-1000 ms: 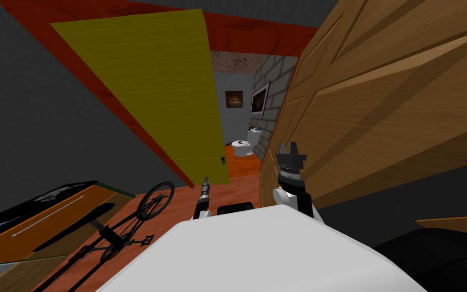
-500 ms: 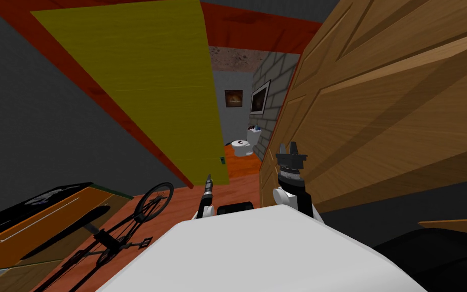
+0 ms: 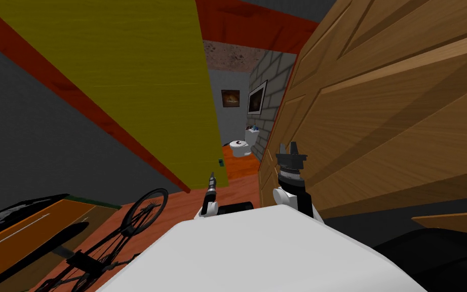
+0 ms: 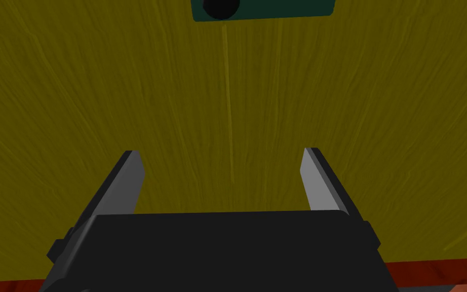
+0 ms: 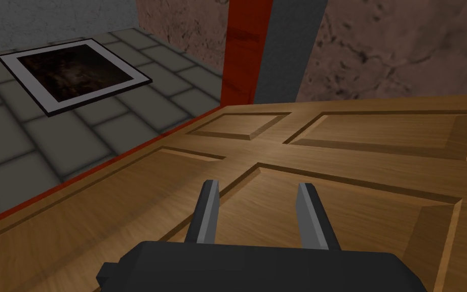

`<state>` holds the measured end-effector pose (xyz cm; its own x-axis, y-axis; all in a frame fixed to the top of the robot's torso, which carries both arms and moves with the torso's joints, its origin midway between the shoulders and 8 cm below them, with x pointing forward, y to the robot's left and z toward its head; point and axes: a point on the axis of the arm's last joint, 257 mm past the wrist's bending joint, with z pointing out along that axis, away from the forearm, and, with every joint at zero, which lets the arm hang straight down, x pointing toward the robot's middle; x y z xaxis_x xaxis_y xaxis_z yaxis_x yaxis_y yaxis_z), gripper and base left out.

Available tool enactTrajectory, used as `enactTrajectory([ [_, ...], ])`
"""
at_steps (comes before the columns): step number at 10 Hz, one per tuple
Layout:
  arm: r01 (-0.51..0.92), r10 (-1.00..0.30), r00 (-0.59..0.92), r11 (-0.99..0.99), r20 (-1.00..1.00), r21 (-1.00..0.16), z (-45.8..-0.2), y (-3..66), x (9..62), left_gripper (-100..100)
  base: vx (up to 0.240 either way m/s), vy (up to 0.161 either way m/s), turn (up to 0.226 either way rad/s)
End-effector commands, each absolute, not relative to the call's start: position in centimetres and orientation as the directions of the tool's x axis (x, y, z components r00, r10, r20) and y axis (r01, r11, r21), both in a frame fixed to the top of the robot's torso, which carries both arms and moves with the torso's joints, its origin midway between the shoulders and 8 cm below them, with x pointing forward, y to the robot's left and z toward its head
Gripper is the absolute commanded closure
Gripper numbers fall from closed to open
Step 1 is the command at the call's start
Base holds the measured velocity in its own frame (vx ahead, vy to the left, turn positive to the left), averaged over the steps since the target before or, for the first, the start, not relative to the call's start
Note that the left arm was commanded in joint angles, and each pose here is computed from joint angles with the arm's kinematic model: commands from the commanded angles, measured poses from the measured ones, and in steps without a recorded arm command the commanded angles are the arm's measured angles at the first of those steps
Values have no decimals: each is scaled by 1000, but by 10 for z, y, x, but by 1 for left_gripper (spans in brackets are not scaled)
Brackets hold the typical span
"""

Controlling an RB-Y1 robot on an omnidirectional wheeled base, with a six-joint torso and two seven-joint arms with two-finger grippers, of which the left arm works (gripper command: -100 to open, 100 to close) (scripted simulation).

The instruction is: Pull the door open

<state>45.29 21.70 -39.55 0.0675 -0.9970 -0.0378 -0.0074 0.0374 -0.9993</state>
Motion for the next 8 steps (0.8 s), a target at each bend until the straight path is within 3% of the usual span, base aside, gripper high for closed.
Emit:
enactTrajectory([
  [1, -3, -998, 59, 20, -20, -1000, -393, 201, 458, -100, 138, 30, -245],
  [4, -2, -998, 57, 12, -12, -1000, -392, 197, 460, -100, 122, 9, -79],
  [8, -5, -999, 7, 47, -47, -999, -394, 200, 470, -100, 5, 22, 109],
])
